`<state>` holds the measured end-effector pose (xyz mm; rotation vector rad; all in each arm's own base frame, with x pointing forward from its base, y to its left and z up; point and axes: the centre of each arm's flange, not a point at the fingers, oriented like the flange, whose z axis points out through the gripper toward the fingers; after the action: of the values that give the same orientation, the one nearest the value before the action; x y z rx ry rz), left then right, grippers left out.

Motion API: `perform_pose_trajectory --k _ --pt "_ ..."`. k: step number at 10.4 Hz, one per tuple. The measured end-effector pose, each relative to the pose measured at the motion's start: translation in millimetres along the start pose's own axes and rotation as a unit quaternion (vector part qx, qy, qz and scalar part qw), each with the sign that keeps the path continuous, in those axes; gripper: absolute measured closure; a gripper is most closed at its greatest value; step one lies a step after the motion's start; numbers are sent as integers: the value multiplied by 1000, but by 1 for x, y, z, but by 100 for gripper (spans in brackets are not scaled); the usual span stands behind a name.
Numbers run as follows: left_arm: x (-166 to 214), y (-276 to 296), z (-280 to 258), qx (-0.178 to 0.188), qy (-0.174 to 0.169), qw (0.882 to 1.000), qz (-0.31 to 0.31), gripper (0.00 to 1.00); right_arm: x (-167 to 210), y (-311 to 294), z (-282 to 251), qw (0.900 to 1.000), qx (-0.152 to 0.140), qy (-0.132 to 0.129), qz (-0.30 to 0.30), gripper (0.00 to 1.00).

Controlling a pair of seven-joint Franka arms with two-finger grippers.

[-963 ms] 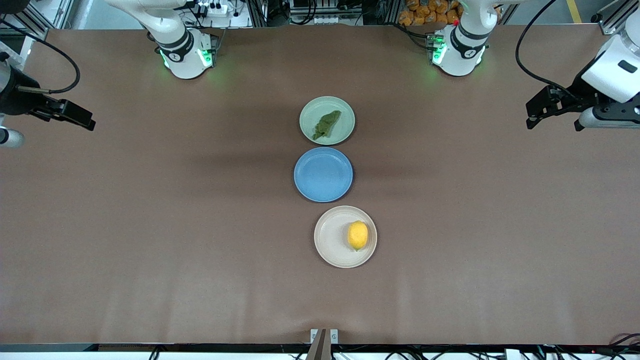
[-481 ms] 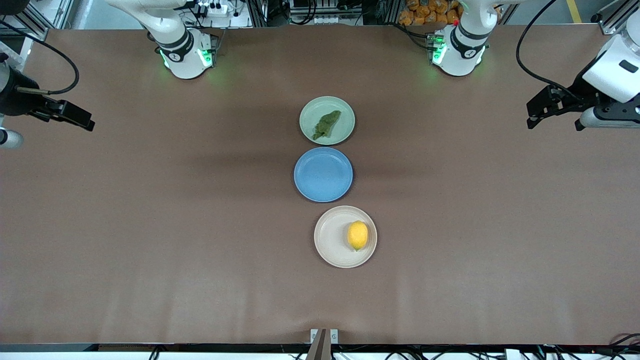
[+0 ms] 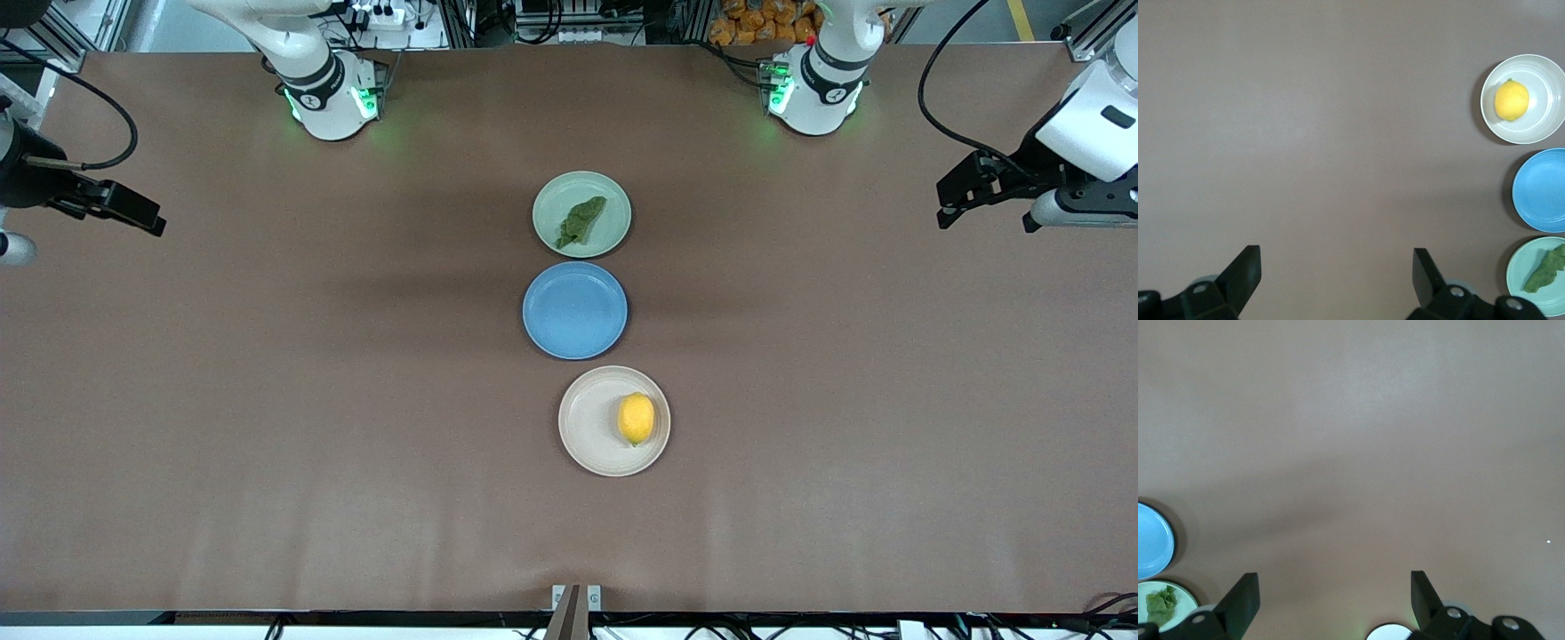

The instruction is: Place lemon and lettuce in plates

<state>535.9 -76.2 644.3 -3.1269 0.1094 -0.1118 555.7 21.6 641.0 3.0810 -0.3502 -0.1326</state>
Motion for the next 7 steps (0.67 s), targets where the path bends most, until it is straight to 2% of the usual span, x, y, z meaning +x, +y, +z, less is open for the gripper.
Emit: perform_pose_trajectory --k 2,7 --pt "0 0 0 0 0 1000 0 0 4 0 -3 1000 3 18 1 0" --pt "0 0 0 0 -1 1000 0 0 5 2 -3 1000 3 20 2 0"
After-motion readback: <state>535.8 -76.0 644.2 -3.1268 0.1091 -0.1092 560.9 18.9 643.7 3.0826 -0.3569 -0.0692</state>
